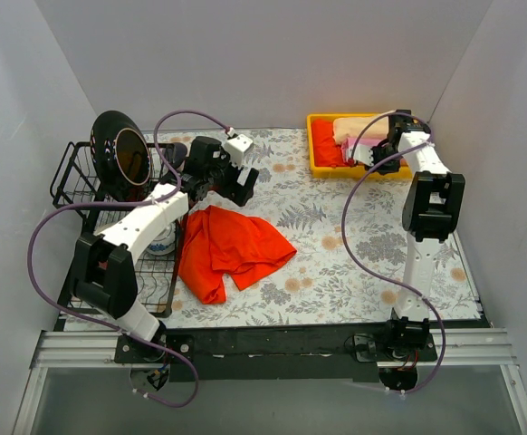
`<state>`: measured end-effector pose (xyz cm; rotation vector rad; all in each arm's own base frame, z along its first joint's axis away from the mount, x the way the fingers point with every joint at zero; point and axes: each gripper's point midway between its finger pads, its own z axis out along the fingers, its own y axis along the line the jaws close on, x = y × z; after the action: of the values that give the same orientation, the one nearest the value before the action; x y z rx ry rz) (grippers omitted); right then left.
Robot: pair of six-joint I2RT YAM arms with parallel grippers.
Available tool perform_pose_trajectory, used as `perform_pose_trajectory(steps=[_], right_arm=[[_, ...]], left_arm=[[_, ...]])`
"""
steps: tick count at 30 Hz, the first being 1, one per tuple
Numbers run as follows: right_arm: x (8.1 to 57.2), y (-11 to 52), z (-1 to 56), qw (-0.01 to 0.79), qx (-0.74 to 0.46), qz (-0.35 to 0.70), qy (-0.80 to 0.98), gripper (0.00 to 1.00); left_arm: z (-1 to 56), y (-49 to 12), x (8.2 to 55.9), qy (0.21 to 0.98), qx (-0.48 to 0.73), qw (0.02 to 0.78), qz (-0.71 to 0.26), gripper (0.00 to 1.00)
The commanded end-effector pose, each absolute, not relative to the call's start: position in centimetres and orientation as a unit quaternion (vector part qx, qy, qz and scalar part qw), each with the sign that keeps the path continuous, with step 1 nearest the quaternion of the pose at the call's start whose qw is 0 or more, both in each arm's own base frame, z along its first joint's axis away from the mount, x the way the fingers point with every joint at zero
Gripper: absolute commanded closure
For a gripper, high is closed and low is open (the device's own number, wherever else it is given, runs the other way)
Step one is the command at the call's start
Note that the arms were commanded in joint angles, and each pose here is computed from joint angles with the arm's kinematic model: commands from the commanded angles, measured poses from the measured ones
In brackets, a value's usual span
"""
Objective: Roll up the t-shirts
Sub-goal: Move the bin to the center of the board.
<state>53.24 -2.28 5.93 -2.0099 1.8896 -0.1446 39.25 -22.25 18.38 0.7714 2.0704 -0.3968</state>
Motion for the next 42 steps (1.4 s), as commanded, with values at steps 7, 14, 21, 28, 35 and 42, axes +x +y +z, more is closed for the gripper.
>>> perform_pose_trajectory(steps=[7, 14, 21, 28, 35, 42], right_arm=[[56.4, -9.5, 6.1, 0.156, -0.725, -0.159, 0.651, 0.99], [56.1, -12.0, 5.9, 0.143, -0.702, -0.172, 0.676, 0.99], [56.1, -12.6, 6.0, 0.148, -0.695, -0.182, 0.679, 0.99], [57.9, -13.3, 6.0, 0.153, -0.690, -0.212, 0.675, 0.99], [58.4, -12.3, 8.7, 0.198, -0.663, -0.242, 0.680, 0.58], [52.0, -3.0, 19.2, 0.318, -0.625, -0.174, 0.692, 0.23]], left_arm=[[19.8, -21.7, 39.4, 0.826, 0.322, 0.442, -0.139, 0.02], [20.0, -21.8, 39.3, 0.824, 0.324, 0.443, -0.145, 0.02], [19.8, -22.2, 39.3, 0.824, 0.325, 0.438, -0.155, 0.02], [19.9, -22.1, 39.3, 0.824, 0.326, 0.438, -0.151, 0.02], [20.0, -21.8, 39.0, 0.823, 0.328, 0.440, -0.145, 0.02], [17.2, -22.6, 36.2, 0.816, 0.391, 0.388, -0.173, 0.02]])
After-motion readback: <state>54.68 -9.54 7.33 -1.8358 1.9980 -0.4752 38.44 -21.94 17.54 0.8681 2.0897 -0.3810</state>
